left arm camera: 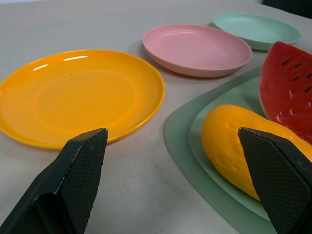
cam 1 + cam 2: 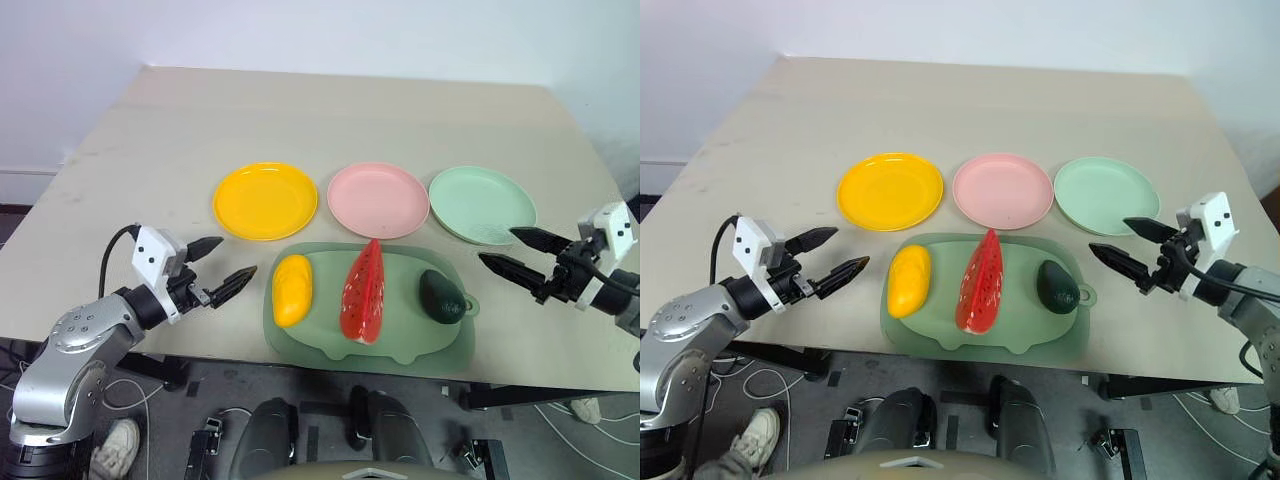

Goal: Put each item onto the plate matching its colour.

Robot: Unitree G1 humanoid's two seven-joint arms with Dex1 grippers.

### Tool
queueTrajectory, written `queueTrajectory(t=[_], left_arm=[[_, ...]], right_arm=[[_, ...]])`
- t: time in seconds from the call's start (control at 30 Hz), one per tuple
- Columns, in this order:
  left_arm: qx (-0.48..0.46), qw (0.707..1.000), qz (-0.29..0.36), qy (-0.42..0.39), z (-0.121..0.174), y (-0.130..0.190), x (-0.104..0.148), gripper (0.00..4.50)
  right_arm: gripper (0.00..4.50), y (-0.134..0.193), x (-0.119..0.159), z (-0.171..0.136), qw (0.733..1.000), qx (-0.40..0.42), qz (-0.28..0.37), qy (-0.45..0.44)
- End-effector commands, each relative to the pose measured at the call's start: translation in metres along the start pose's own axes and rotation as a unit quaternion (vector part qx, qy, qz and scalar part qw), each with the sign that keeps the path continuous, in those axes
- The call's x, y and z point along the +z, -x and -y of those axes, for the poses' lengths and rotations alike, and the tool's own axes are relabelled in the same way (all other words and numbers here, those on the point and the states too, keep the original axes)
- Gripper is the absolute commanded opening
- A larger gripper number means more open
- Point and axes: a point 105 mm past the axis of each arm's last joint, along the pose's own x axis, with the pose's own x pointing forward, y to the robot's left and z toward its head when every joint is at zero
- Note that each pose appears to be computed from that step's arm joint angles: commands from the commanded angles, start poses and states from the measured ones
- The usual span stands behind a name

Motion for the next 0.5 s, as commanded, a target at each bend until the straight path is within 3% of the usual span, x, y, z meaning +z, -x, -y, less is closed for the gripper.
queueTrajectory(t=[0.03, 0.27, 0.4, 0.5], left_arm=[[0.002, 1.000, 0.013, -0.022, 0.003, 0.004, 0.010, 4.48], [0.009, 1.000, 0.009, -0.026, -0.001, 0.008, 0.011, 4.48], [0.000, 0.999, 0.006, -0.032, -0.004, 0.006, 0.014, 4.48], [-0.001, 0.999, 0.007, -0.036, -0.007, 0.003, 0.017, 4.48]], right_arm=[[4.50, -0.002, 0.007, 0.003, 1.000, -0.003, 0.006, 0.016], [4.50, -0.001, 0.016, 0.006, 1.000, -0.009, 0.006, 0.023], [4.50, 0.002, 0.031, -0.007, 1.000, 0.004, 0.021, 0.022], [4.50, 0.003, 0.026, -0.022, 0.999, 0.017, 0.005, 0.030]])
